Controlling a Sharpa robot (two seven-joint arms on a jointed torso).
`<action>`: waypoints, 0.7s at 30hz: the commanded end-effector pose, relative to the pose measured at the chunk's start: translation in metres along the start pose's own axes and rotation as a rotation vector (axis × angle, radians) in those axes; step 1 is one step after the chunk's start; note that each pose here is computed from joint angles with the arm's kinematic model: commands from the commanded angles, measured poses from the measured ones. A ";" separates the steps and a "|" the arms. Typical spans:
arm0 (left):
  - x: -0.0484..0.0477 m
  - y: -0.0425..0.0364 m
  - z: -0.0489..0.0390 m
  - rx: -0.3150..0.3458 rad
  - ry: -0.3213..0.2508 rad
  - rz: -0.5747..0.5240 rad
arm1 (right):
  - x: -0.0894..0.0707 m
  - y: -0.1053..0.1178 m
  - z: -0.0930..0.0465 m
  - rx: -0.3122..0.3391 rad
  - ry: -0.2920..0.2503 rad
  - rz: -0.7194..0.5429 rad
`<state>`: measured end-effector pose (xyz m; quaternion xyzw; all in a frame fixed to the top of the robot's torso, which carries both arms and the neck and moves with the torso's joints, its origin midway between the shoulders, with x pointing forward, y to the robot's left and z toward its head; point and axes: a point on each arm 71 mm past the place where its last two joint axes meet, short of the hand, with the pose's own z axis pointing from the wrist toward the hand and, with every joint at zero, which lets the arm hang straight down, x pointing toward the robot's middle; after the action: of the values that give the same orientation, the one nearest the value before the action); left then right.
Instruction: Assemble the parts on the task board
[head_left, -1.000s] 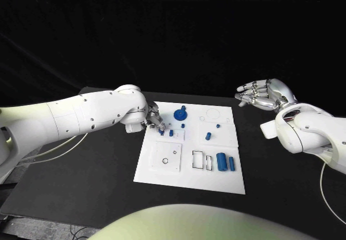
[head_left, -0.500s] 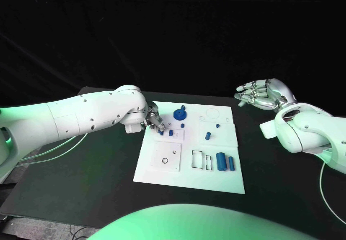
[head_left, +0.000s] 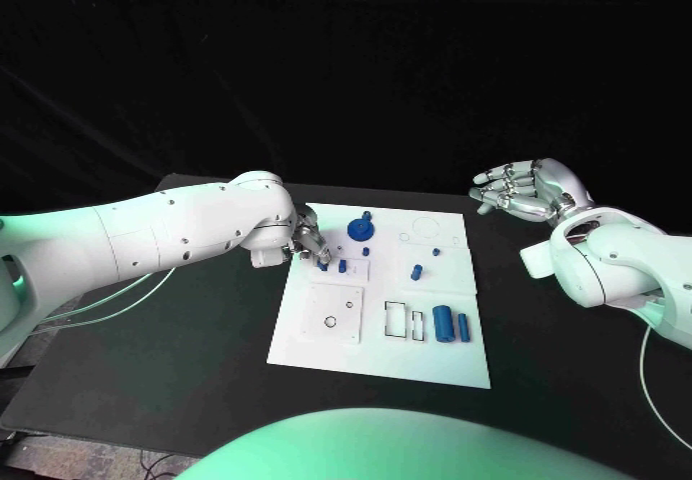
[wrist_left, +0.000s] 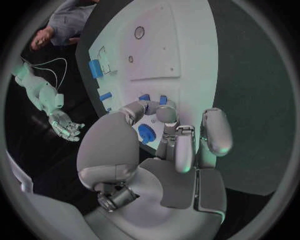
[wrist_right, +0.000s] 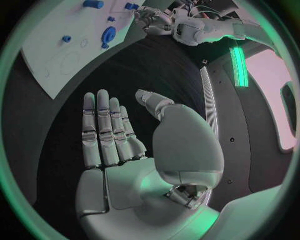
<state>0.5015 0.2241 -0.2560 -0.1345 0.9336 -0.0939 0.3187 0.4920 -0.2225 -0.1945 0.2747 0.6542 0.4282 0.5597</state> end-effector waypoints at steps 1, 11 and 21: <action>0.0034 -0.0008 0.0006 -0.003 0.020 0.020 | 0.002 0.001 0.000 -0.009 0.015 -0.005; 0.0043 -0.0020 0.0008 -0.001 0.029 0.023 | 0.002 0.000 0.000 -0.009 0.015 -0.004; 0.0066 -0.0030 0.0013 -0.003 0.062 0.030 | 0.001 0.000 0.000 -0.008 0.014 -0.005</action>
<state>0.5014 0.2224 -0.2568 -0.1286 0.9369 -0.0911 0.3119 0.4918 -0.2228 -0.1950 0.2751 0.6544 0.4278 0.5596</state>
